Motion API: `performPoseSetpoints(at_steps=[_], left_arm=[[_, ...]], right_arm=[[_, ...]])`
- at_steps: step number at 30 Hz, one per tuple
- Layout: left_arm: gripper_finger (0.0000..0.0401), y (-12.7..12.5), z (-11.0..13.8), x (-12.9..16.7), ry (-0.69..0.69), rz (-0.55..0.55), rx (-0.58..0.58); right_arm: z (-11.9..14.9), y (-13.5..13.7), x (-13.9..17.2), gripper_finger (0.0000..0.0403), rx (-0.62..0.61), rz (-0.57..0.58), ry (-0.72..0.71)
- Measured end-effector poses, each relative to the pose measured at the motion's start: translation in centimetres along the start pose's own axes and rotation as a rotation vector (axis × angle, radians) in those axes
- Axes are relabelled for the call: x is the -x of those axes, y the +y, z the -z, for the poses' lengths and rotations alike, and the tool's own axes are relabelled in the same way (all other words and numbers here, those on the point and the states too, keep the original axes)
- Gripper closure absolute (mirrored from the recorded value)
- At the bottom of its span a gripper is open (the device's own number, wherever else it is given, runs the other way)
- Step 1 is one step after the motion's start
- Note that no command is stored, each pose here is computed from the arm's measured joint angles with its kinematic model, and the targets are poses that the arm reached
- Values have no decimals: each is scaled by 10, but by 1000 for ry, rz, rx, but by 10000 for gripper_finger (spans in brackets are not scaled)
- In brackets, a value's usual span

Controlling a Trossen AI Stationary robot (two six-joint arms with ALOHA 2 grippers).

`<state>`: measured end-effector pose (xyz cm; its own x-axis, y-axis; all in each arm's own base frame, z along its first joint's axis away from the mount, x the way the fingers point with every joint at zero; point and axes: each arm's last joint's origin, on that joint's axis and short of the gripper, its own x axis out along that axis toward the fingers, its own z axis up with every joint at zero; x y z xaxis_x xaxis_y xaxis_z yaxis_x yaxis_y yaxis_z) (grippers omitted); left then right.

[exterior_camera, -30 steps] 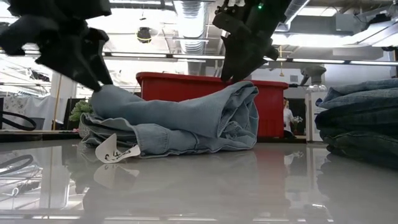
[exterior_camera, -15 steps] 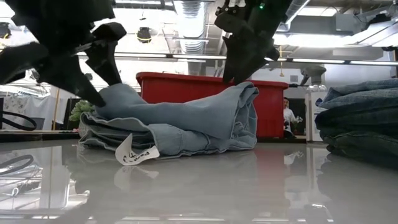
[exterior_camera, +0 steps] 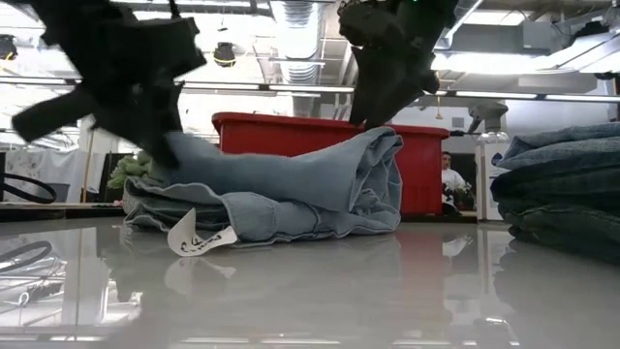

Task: Fold Laundry from Bin
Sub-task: Fold the light blue denim pants

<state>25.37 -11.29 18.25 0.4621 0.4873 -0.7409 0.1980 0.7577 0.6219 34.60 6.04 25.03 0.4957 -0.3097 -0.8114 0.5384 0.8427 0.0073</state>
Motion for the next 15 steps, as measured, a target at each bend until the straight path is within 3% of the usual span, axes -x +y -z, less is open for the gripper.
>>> performPoseSetpoints(at_steps=[3,8,15], left_arm=[[387,10,-8,10,-11,-3,15],[388,27,-12,28,-18,-69,28],[392,38,3,41,-13,-64,84]], right_arm=[[2,3,2,213,6,-8,-2],[3,4,2,230,-12,-10,-1],[3,5,2,233,-41,-8,-6]])
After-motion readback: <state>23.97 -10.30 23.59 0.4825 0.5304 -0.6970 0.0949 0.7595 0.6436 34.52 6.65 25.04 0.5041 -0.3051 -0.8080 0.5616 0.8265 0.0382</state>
